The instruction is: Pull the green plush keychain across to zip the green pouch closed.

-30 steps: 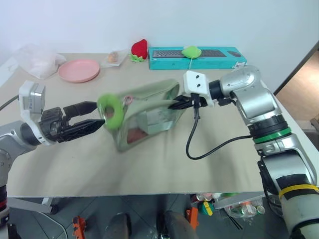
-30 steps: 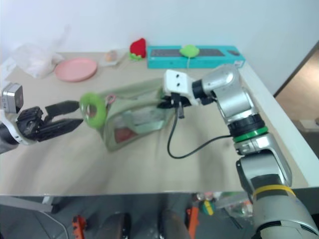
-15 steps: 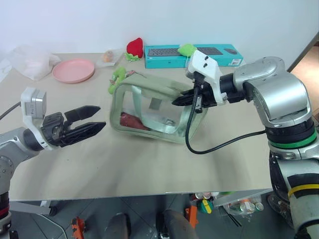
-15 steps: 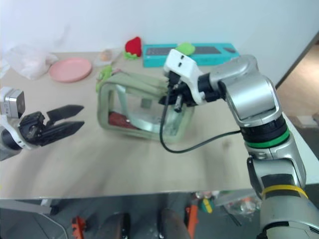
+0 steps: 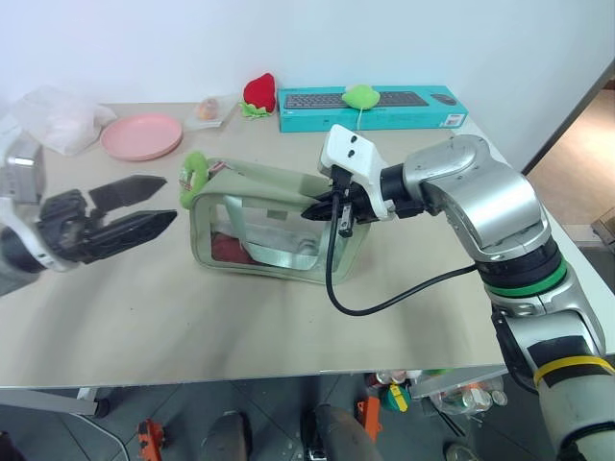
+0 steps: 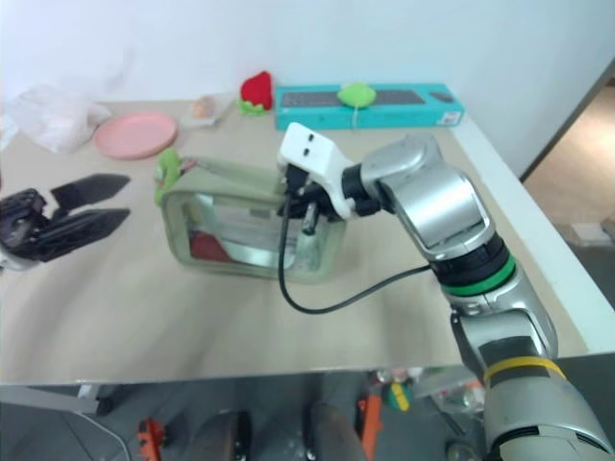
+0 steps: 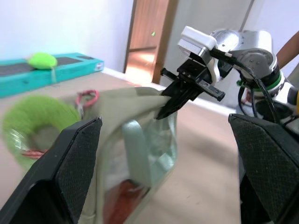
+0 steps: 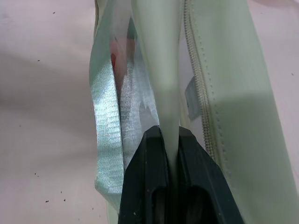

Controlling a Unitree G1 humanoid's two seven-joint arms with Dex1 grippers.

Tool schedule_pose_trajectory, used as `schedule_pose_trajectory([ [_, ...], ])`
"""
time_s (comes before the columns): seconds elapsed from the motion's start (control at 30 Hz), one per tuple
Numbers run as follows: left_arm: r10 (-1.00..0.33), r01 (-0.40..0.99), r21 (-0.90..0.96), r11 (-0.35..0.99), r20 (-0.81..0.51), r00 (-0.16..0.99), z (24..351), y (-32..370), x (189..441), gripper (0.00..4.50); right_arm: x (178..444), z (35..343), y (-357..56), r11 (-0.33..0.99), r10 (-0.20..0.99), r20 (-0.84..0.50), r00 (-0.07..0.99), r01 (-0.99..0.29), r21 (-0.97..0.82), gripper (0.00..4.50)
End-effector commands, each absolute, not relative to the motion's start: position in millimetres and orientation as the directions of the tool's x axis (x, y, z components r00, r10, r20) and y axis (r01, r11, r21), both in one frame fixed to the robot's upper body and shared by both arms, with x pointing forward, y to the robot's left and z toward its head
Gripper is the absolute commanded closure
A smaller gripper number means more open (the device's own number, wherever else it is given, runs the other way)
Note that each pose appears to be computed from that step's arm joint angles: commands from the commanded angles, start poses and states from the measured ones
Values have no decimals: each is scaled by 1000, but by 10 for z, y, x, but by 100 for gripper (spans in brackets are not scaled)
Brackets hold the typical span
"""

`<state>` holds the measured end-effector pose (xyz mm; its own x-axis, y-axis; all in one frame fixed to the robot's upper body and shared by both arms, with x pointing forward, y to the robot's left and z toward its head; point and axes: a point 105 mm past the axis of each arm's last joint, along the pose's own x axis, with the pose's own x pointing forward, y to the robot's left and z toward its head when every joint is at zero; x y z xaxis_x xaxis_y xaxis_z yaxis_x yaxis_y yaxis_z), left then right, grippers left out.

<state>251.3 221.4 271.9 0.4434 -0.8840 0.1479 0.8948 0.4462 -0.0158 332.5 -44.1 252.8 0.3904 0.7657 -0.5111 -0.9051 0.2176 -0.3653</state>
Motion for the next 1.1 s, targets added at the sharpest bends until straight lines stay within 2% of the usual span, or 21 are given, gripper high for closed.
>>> schedule_pose_trajectory([
  [0.03,-882,890,1,457,132,453,2763,2302,2474,0,3333,2608,-419,219,781,-481,398,-896,-386,443],
  [0.07,-885,892,2,452,127,448,2749,2283,2478,0,3345,2614,-413,224,786,-472,399,-896,-384,443],
  [0.1,-887,894,3,448,127,443,2739,2260,2485,0,3347,2619,-407,224,792,-465,396,-897,-381,393],
  [0.13,-888,895,4,445,128,441,2732,2247,2491,0,3348,2622,-403,224,796,-459,393,-897,-380,376],
  [0.23,-895,903,-1,429,135,425,2694,2174,2509,0,3329,2627,-372,208,811,-450,373,-904,-374,287],
  [0.37,-900,911,-14,413,147,411,2669,2128,2538,0,3314,2605,-394,217,834,-440,333,-931,-294,146],
  [0.47,-905,916,-22,400,150,399,2649,2101,2559,0,3201,2824,-464,187,913,-338,230,-970,-156,146],
  [0.53,-905,917,-27,397,150,397,2637,2092,2569,0,3084,3064,-571,141,953,-248,172,-980,-137,146],
  [0.57,-905,917,-33,397,153,397,2632,2094,2573,0,3046,3194,-692,142,966,-195,169,-979,-143,146],
  [0.63,-903,917,-42,397,162,398,2630,2103,2575,0,3025,3268,-927,178,965,-160,210,-965,-191,146],
  [0.83,-923,937,-62,343,164,349,2635,2027,2530,0,3130,2933,-1410,334,889,-226,398,-902,-273,146],
  [1.0,-948,956,-57,288,128,293,2597,1902,2508,0,3143,2684,-1471,359,862,-272,428,-894,-269,146],
  [1.1,-949,958,-56,280,132,285,2609,1886,2526,0,3106,2637,-1364,334,876,-271,399,-907,-255,146],
])
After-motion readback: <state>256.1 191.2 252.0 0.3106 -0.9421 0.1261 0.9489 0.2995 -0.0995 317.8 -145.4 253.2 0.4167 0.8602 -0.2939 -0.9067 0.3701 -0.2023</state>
